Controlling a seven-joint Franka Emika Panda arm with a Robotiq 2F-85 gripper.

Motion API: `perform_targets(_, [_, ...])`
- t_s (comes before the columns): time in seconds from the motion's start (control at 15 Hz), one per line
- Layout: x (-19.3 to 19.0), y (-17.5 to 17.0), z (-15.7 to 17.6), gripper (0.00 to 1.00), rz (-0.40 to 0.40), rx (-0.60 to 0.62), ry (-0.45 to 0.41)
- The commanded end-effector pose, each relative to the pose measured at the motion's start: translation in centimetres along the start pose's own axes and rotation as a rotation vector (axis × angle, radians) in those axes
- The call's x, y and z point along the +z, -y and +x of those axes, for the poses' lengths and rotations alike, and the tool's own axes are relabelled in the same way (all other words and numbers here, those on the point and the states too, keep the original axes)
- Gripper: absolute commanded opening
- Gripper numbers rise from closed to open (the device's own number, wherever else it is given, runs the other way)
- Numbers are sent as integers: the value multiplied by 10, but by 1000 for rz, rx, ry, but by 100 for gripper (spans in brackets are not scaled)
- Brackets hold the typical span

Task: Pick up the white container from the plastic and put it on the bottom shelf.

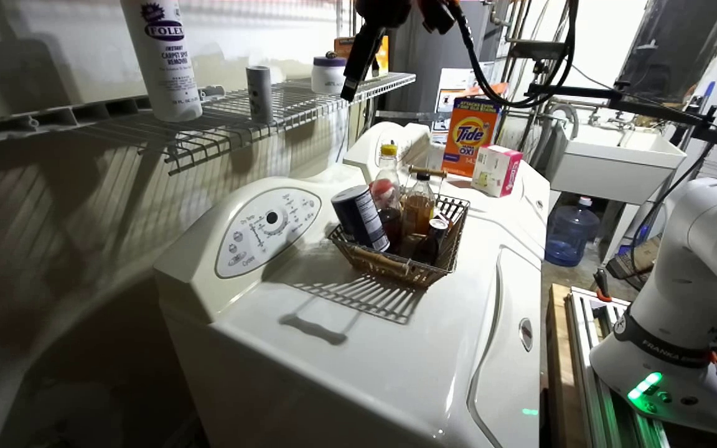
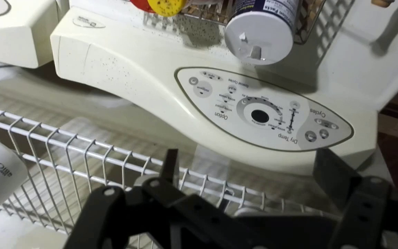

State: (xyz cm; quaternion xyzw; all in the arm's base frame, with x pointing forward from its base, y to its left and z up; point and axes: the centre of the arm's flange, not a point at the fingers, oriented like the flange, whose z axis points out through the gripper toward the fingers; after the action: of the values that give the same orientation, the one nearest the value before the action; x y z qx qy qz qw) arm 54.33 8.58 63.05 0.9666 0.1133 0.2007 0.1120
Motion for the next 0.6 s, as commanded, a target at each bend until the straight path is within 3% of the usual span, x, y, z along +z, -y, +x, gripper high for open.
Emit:
perform_targets(0.0, [5, -1, -82, 100, 38, 3, -153])
perform_targets(0.53, [8, -7, -143, 100, 153, 63, -378])
